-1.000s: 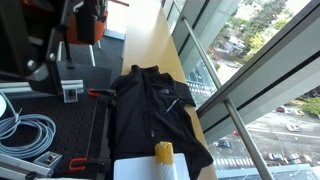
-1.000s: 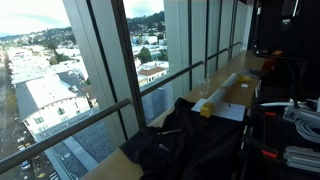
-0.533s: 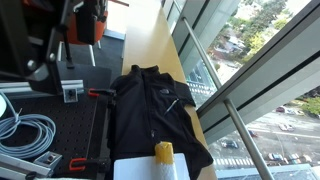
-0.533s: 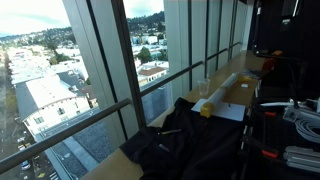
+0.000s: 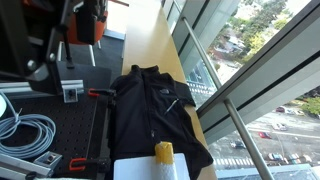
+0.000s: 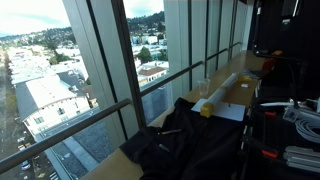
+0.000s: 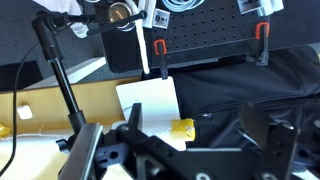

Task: Close the zipper on the black jacket.

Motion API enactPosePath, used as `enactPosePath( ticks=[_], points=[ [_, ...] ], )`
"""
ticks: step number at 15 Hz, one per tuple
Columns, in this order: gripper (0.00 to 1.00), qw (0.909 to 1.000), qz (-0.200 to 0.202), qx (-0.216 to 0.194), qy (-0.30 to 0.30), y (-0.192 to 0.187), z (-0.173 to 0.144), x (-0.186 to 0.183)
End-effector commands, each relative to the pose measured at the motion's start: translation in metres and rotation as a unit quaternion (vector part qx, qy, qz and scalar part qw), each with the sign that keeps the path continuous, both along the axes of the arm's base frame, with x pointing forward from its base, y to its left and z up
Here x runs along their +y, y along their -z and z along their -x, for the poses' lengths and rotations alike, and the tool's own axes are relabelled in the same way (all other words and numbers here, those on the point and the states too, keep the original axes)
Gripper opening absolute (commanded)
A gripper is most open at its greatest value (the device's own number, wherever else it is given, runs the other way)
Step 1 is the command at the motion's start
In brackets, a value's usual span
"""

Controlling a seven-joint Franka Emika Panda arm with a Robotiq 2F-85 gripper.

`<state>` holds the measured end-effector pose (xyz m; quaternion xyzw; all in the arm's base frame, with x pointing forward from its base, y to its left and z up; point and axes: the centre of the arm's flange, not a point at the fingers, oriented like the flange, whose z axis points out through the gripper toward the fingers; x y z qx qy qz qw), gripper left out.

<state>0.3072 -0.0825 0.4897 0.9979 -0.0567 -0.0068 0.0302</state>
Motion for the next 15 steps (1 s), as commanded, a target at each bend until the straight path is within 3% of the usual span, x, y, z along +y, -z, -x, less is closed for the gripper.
enactPosePath(
  ticks=[1, 8, 15],
  points=[
    [1.00, 0.9996, -0.002, -0.025, -0.009, 0.013, 0.002, 0.006],
    [1.00, 0.9902, -0.018, -0.131, -0.047, 0.063, -0.008, 0.034],
    [1.00, 0.9816, -0.067, -0.168, -0.062, 0.081, -0.044, 0.055]
  ],
)
